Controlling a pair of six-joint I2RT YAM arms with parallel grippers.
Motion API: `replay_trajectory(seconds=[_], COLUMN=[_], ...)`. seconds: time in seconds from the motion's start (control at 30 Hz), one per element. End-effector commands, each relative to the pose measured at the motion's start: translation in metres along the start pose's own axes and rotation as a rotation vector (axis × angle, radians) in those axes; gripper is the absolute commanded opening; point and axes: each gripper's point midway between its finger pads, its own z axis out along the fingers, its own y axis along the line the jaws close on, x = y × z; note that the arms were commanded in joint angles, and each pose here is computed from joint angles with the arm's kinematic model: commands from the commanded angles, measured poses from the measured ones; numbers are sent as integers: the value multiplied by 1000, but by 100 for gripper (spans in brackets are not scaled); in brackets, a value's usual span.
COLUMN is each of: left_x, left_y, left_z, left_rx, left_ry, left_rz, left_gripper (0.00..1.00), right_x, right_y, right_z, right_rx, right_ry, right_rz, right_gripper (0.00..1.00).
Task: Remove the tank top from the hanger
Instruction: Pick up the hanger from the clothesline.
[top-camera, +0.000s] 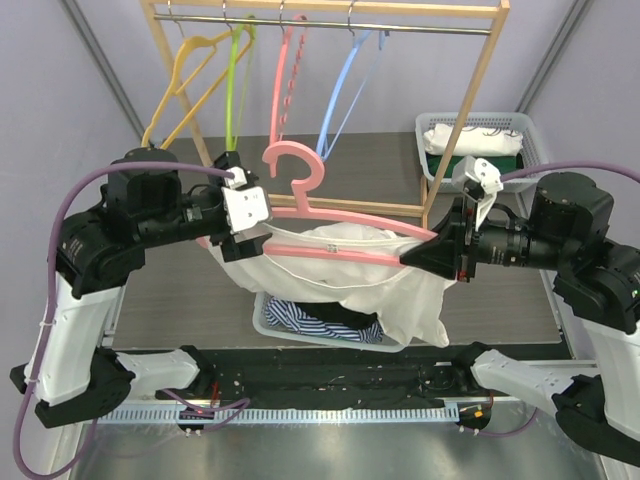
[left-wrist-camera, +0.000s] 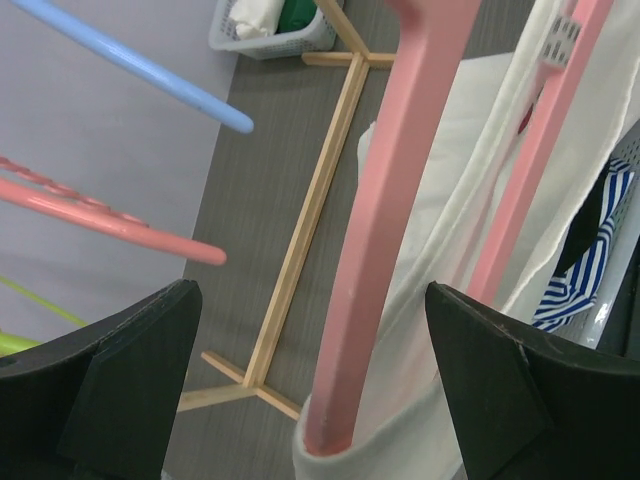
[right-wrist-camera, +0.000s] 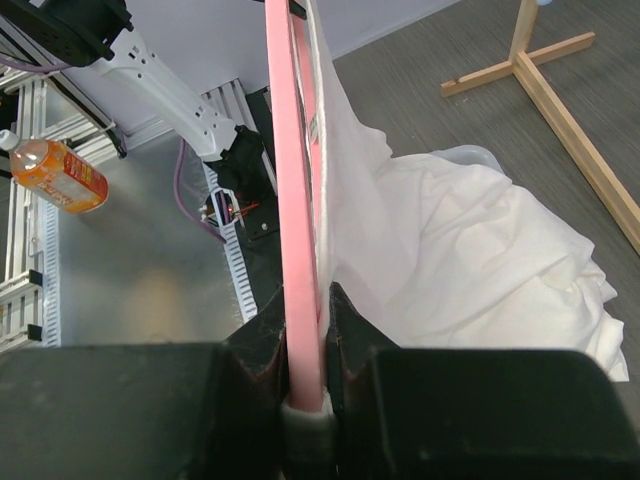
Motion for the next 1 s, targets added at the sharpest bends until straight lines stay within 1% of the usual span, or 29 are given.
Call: replay_trajectory(seconds=[0.0,0.03,0.13,0.17,0.23,0.27,0.47,0.53,0.6,0.63,0.67,0.7,0.73,0.77,0.83,0.9,0.93,0.97], left_x=[-35,-37,-41,-43,-42,-41,-32,-30,-29,-30,-32,-33,-37,-38,-41,-42,-43,-44], left_y=[0,-1,-7,-8,-10,-11,-21,-23,-21,-19,-16,-15,-14,-13,-12,-11,-9,-7], left_z=[-13,-13,-11,-10,-9,-8,4,9,11,11,10,11,8,10,9,9,9,9], left_rx=[17,27,58,67,76,80,133,150,141,131,119,118,115,115,117,114,105,97], left_ry=[-136,-146,-166,-172,-172,-168,-149,-145,-141,-142,-147,-148,-162,-163,-170,-174,-176,-178], left_rz=[-10,-12,-38,-43,-58,-61,-98,-105,-106,-103,-99,-98,-96,-100,-105,-108,-107,-105], left_gripper=[100,98,89,78,70,68,67,68,72,72,66,57,43,19,1,0,0,0], right_x=[-15,-16,-17,-17,-20,-21,-40,-47,-49,-49,-48,-46,-45,-44,-43,-43,-43,-44], right_y=[-6,-6,-10,-13,-16,-16,-18,-15,-10,-9,-8,-9,-10,-9,-12,-19,-23,-28], right_z=[8,8,14,15,17,18,21,22,22,22,23,24,23,23,24,26,26,27], right_rx=[5,5,13,20,30,30,32,17,-10,-16,-23,-25,-23,-26,-12,24,44,68], right_ry=[-27,-25,-17,-15,-21,-26,-75,-95,-99,-98,-95,-88,-87,-87,-90,-92,-96,-102], right_rz=[-68,-75,-80,-80,-88,-91,-128,-141,-144,-143,-143,-141,-146,-149,-153,-147,-137,-129], right_gripper=[1,1,1,1,1,1,1,1,1,1,1,1,1,1,1,1,3,10])
